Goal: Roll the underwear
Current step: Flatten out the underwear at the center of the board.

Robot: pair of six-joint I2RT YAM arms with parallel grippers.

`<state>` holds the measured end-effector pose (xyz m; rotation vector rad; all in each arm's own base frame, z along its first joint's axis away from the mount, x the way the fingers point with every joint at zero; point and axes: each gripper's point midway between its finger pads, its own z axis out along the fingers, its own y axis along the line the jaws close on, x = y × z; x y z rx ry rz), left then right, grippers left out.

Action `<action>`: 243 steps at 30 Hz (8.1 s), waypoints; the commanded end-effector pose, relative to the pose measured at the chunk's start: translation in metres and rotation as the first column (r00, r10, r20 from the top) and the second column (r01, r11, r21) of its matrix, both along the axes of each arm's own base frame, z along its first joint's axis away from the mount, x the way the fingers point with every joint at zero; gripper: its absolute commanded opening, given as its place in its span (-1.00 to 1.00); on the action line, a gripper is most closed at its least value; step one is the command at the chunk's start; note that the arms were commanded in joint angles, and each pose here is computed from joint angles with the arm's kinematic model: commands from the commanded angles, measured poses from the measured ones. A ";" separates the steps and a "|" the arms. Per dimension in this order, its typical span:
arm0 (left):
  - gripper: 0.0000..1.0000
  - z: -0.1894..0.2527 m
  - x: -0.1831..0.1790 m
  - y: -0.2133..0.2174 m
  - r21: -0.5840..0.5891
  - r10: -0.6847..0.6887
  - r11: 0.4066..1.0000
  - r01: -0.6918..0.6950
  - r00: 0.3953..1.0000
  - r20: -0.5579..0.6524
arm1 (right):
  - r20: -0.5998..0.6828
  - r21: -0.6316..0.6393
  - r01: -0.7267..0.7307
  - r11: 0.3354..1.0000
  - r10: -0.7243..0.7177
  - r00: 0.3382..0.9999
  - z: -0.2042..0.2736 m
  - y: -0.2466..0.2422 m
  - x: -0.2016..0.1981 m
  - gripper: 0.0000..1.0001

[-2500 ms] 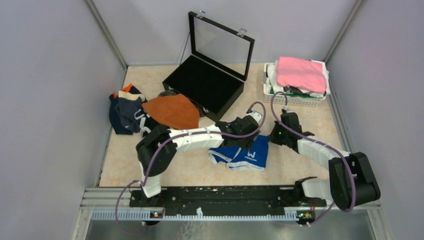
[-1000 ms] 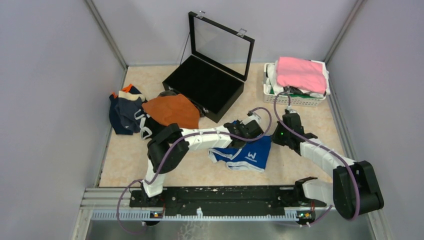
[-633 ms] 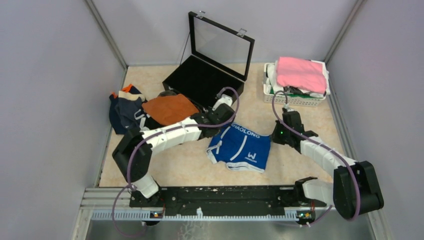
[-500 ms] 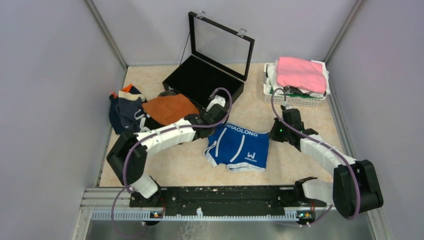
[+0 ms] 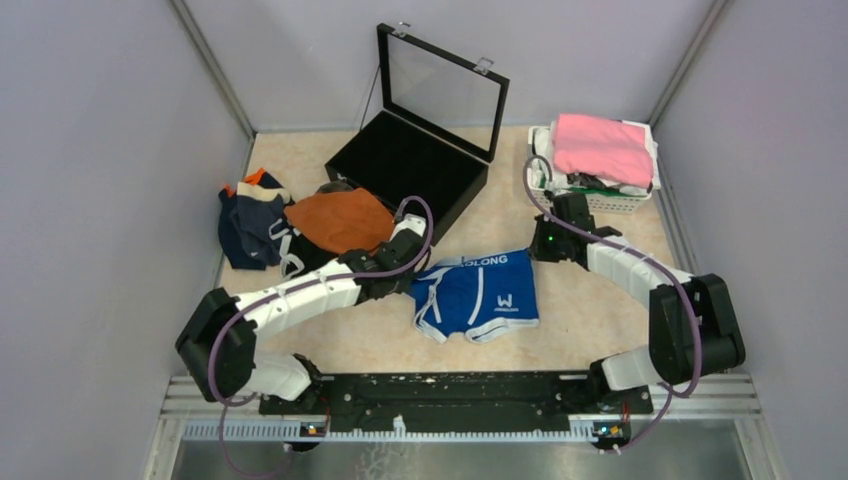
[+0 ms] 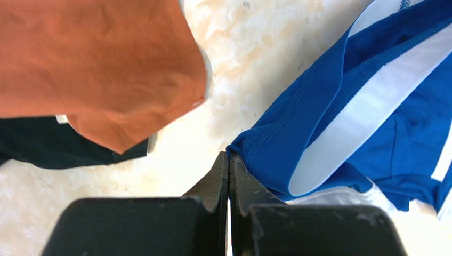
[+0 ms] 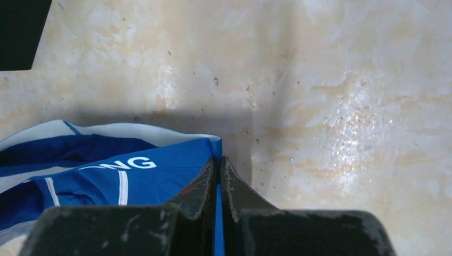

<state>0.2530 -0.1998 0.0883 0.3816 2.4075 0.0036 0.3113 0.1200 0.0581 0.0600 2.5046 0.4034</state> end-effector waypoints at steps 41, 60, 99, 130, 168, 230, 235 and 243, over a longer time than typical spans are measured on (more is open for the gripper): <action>0.46 0.019 0.073 0.013 -0.025 0.188 0.982 -0.187 0.966 0.179 | 0.062 0.026 -0.060 0.998 0.059 0.996 0.017 0.020 -0.015 -0.55; 0.52 0.013 0.110 -0.002 -0.227 0.125 0.968 -0.106 0.990 0.072 | -0.015 0.040 -0.033 0.999 0.034 0.999 -0.011 0.009 -0.019 0.00; 0.50 -0.027 0.098 -0.015 -0.295 0.044 0.954 -0.059 0.997 -0.056 | -0.024 -0.050 0.121 0.991 -0.122 0.992 -0.022 -0.027 -0.018 -1.00; -0.92 -0.033 0.119 -0.037 -0.424 -0.033 0.905 0.038 0.999 0.017 | 0.033 0.018 0.049 0.999 -0.049 0.998 -0.001 -0.014 -0.018 -1.00; -1.00 0.191 -0.041 0.026 -0.632 -0.014 0.676 0.380 0.864 0.504 | 0.565 0.286 -0.181 0.941 -0.013 0.825 0.241 -0.002 -0.121 -1.00; -1.00 0.042 0.071 -0.008 -0.628 0.124 0.776 0.057 0.963 0.241 | 0.171 0.312 0.291 0.904 -0.355 0.919 0.042 -0.025 -0.059 -0.96; -0.71 0.001 0.104 -0.018 -0.573 0.131 0.819 0.006 0.972 0.196 | 0.162 0.263 0.307 0.915 -0.356 0.921 0.020 -0.026 -0.041 -0.80; 0.23 0.019 0.118 -0.021 -0.571 0.149 0.821 0.013 0.961 0.235 | 0.200 0.188 0.345 0.920 -0.379 0.903 0.017 -0.039 -0.023 -0.74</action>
